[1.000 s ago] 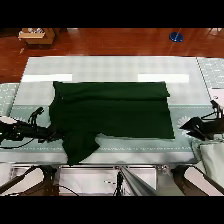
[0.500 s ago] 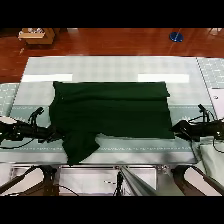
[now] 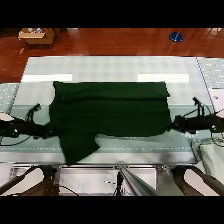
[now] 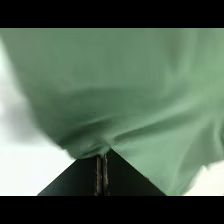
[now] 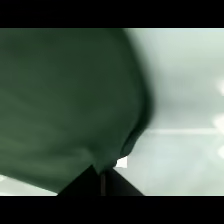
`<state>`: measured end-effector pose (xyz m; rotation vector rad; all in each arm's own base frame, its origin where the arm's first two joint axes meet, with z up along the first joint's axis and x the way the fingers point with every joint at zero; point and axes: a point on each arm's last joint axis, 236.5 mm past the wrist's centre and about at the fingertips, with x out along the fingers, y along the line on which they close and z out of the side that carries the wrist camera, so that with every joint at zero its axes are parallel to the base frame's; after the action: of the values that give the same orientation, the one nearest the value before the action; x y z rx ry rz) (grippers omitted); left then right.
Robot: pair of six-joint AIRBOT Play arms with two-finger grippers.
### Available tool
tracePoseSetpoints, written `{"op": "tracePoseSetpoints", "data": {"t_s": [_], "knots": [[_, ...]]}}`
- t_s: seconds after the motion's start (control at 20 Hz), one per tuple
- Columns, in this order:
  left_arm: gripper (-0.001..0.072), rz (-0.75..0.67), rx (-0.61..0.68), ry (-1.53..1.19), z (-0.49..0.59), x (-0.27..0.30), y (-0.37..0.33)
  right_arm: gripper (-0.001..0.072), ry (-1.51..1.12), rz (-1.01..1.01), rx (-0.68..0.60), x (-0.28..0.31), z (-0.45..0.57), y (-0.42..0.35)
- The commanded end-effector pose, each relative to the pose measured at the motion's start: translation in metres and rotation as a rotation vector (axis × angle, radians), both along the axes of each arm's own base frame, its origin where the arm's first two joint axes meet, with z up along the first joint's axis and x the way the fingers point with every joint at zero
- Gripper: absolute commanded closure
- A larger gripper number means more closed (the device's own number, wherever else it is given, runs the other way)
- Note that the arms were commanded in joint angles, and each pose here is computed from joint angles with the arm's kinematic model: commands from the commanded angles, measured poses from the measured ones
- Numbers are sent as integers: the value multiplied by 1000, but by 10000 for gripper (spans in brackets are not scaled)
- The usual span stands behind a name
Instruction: Fold the shirts.
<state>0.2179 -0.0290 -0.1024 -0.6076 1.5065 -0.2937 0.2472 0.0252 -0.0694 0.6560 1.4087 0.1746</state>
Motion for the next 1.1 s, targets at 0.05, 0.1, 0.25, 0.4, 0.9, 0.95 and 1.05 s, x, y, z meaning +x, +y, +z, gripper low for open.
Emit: {"op": "tracePoseSetpoints", "data": {"t_s": [0.05,0.1,0.25,0.4,0.9,0.95,1.05], "knots": [[681,43,-177,-283,106,67,-25,683,-283,8,-73,55,86,-12],[681,61,-204,-373,135,85,-28,683,-320,-2,-75,65,100,-14],[681,87,-249,-513,186,118,-31,684,-429,-66,-77,94,125,-21],[681,111,-219,-537,184,142,-29,684,-476,-154,-45,120,128,-28],[681,116,-246,-427,132,232,-16,684,-479,-161,-114,217,92,-25],[681,125,-252,-407,124,239,-13,684,-462,-151,-122,224,83,-24],[681,134,-264,-364,104,246,-13,684,-421,-135,-121,232,62,-18]]}}
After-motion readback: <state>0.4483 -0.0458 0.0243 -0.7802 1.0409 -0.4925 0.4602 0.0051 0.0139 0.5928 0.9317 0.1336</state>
